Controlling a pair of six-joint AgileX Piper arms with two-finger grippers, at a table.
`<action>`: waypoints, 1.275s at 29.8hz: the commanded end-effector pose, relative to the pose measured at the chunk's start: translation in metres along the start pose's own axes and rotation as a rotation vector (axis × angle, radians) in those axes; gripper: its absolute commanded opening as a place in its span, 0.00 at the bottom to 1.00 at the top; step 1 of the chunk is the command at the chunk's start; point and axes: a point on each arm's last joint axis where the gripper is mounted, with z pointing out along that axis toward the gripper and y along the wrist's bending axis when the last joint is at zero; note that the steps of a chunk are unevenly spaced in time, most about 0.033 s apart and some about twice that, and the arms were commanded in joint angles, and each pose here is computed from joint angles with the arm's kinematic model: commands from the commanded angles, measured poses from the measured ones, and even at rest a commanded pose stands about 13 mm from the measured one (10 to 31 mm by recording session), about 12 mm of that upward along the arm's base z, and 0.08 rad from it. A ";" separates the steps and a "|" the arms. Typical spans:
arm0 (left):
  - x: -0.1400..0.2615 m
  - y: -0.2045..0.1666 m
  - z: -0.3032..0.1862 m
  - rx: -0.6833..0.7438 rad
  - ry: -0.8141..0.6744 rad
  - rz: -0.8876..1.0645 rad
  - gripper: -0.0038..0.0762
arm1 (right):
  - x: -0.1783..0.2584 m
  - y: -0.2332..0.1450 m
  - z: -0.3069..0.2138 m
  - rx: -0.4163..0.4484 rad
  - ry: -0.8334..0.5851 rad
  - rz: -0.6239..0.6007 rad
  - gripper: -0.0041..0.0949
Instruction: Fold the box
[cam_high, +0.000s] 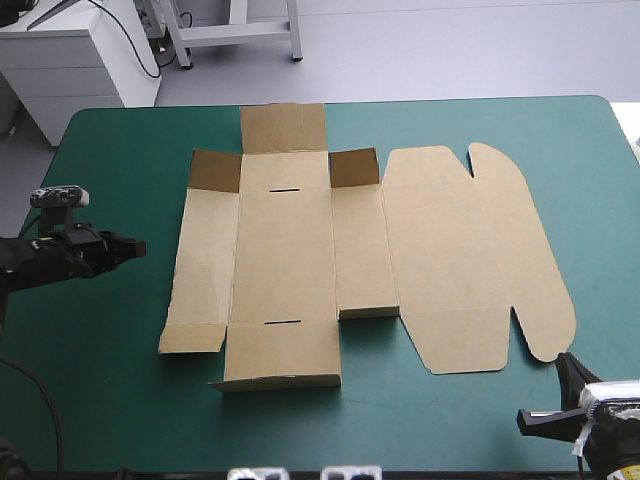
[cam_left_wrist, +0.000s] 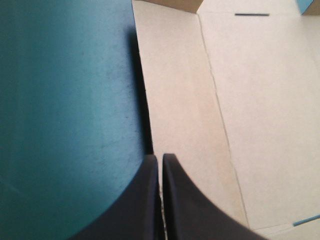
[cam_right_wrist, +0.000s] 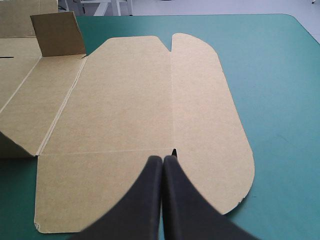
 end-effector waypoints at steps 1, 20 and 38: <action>-0.020 0.010 0.000 0.120 -0.058 -0.099 0.07 | -0.012 0.001 -0.008 0.007 -0.120 -0.001 0.02; -0.004 0.054 0.083 0.408 0.363 -0.458 0.07 | -0.012 0.001 -0.008 0.007 -0.120 -0.001 0.02; 0.008 0.044 0.100 0.298 0.512 -0.373 0.73 | -0.012 0.001 -0.008 0.007 -0.120 -0.001 0.02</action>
